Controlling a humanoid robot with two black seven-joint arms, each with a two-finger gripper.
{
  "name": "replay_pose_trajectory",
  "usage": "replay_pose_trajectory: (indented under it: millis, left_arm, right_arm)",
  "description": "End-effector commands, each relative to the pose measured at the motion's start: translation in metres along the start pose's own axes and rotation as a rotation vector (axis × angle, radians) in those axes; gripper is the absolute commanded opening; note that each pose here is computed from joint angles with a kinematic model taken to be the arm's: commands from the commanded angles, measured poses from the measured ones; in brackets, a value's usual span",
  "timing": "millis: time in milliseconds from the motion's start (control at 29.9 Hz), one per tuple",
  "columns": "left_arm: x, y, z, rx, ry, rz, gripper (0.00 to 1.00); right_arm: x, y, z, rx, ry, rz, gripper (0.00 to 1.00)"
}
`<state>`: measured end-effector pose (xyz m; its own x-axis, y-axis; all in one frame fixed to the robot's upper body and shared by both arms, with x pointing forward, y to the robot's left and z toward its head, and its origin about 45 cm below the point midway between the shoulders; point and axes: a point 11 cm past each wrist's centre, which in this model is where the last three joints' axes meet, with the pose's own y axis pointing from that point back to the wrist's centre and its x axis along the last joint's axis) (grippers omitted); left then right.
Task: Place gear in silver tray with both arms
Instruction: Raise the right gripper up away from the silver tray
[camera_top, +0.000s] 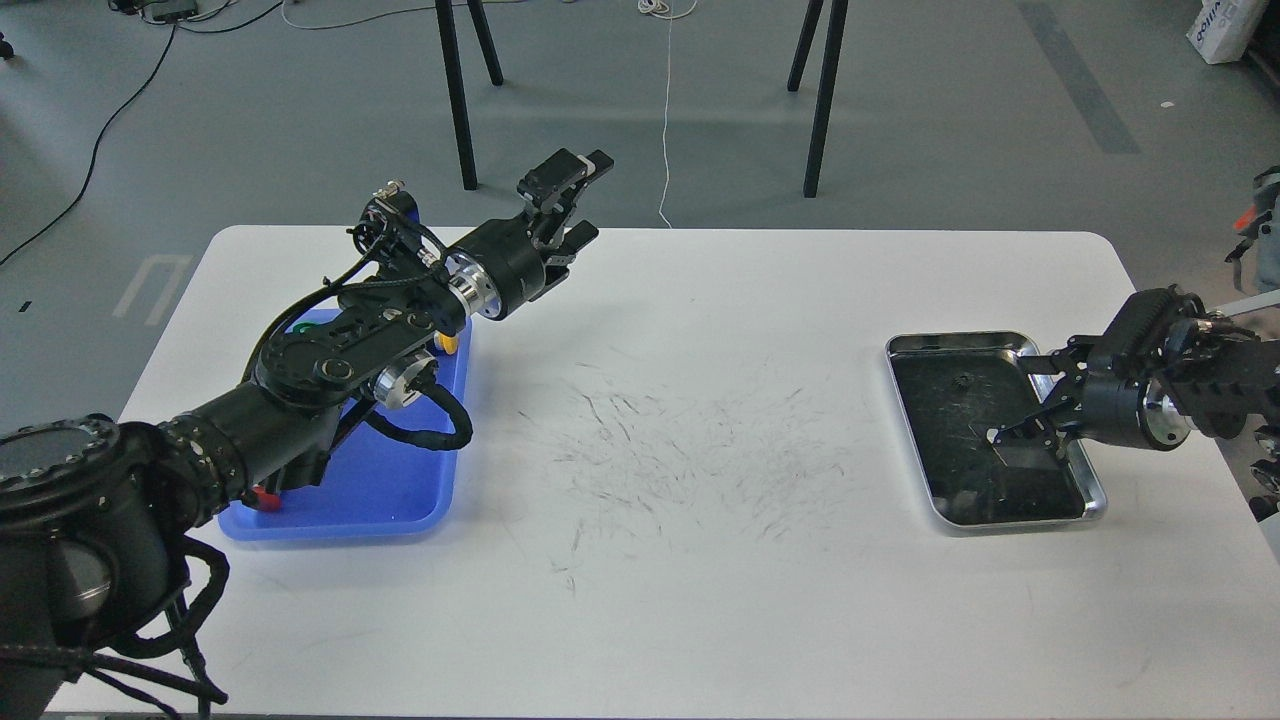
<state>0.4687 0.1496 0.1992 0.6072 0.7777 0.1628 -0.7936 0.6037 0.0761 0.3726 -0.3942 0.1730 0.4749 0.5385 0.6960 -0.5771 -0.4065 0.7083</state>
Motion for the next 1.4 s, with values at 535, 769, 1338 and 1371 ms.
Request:
replay_pose_trajectory:
  millis: [535, 769, 1338, 1371]
  left_arm:
    - [0.006, 0.008, -0.010, 0.019, 0.008, 0.014, 1.00]
    - [0.005, 0.013, -0.020, 0.032, 0.034, 0.026, 1.00]
    - [0.013, 0.027, -0.036, 0.030, 0.133, 0.102, 1.00]
    - [0.014, 0.027, -0.035, 0.027, 0.142, 0.107, 1.00]
  right_arm:
    - [0.058, -0.007, 0.023, -0.053, -1.009, 0.555, 0.99]
    - [0.055, -0.020, 0.023, -0.050, -1.313, 0.661, 0.99]
    - [0.105, -0.073, -0.008, 0.221, -1.917, 0.901, 0.99]
    - [0.103, -0.073, -0.006, 0.225, -1.950, 0.918, 0.99]
